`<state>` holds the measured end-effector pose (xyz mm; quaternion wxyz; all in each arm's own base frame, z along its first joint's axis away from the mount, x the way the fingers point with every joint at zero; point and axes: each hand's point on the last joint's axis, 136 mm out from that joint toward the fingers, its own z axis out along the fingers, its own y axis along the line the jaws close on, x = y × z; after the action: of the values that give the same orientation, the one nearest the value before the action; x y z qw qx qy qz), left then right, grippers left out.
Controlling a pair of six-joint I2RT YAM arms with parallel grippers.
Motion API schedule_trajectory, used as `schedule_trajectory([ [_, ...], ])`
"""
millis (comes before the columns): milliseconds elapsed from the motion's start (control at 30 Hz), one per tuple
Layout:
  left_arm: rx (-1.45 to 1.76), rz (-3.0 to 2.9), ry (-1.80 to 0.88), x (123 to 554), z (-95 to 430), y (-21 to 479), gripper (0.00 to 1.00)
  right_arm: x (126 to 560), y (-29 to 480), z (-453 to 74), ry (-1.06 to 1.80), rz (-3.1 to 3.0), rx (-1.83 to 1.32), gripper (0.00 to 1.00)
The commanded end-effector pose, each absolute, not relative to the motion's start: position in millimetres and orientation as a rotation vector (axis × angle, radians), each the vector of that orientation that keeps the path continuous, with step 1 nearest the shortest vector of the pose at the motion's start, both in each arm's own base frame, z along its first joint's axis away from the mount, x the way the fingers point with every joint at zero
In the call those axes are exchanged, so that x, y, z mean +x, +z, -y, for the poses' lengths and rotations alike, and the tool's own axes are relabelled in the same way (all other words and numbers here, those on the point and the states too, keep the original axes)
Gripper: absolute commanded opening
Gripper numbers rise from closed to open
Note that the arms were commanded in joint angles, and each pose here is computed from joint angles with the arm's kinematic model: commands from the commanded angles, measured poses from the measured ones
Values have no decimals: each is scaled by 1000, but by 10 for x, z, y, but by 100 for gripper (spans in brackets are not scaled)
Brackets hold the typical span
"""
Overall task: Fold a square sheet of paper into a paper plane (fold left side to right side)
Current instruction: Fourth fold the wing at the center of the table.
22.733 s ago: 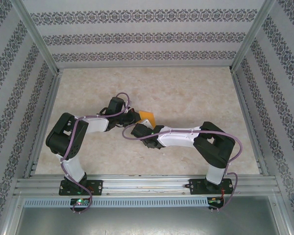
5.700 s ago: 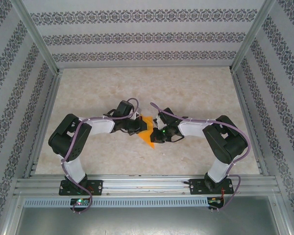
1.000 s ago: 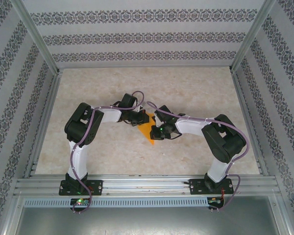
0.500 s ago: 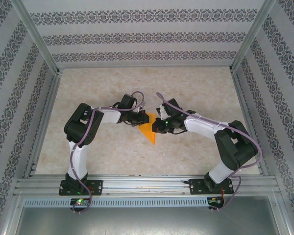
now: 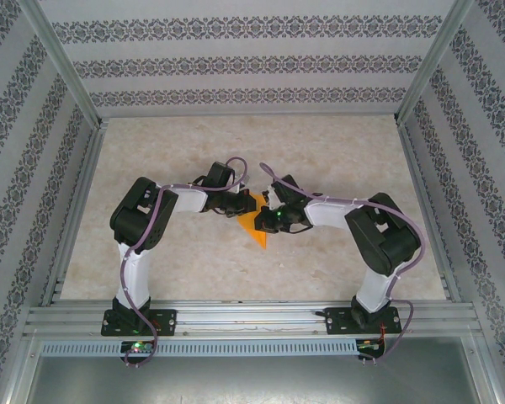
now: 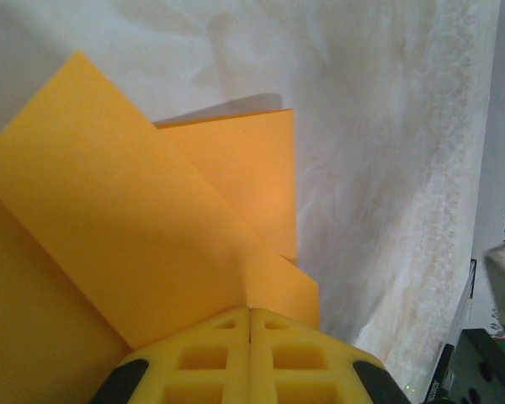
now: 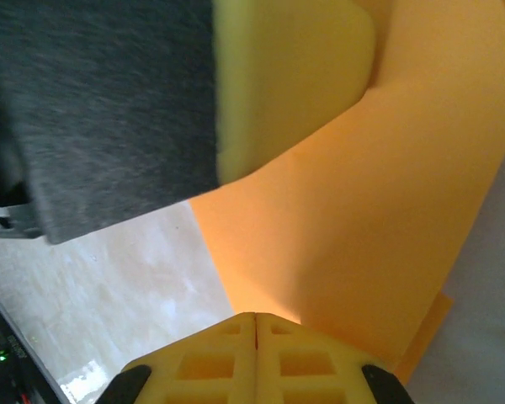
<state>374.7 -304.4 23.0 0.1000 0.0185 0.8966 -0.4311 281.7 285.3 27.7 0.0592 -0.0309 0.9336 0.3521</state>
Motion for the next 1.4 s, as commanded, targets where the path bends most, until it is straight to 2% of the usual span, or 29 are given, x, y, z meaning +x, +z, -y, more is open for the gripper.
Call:
schedule_trajectory([
  [0,-34,-2764,-1159,3611,2873,-142,0,2870,289,-2961,1085,-2811,-119,0],
  [367,-38,-2772,-1150,3603,2863,-156,0,2796,101,-2847,968,-2883,-119,0],
  [1367,-91,-2837,-1023,3598,2733,-322,0,2063,-177,-2485,856,-3078,-105,0],
])
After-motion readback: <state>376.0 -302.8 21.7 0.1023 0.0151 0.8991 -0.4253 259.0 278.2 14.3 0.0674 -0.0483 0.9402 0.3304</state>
